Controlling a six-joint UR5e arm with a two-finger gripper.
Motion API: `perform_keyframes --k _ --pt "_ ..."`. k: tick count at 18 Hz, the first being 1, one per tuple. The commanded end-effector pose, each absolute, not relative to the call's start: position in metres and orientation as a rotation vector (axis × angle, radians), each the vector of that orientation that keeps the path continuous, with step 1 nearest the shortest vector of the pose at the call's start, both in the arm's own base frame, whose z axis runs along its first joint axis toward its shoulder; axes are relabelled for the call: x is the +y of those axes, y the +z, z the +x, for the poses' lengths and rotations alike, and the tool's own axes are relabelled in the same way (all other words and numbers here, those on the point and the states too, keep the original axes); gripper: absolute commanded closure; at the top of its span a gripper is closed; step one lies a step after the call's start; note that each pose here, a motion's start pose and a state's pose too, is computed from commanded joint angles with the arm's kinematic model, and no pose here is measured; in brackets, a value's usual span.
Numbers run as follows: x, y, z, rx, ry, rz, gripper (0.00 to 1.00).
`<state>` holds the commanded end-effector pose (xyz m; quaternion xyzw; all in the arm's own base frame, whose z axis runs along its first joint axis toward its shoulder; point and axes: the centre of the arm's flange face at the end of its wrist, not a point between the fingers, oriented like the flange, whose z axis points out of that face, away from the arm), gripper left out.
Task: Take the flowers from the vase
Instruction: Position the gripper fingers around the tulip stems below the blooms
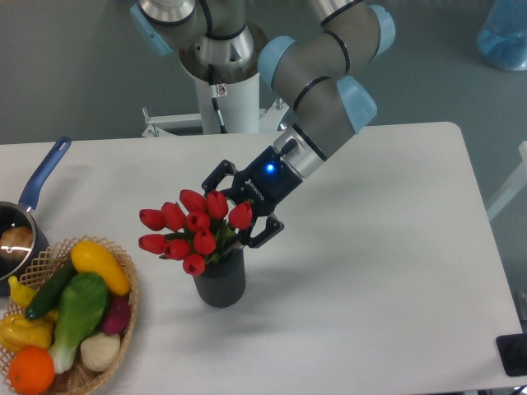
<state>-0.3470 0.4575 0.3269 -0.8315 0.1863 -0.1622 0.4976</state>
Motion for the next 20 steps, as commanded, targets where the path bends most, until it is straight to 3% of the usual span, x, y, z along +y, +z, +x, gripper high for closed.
perform_keyframes --k 11,20 --pt "0.4566 0.3297 -0.3488 0.44 -0.394 -1.998 0.6" --pt "0.4564 0.3319 -0.3498 0.432 -0.397 -1.974 0.64"
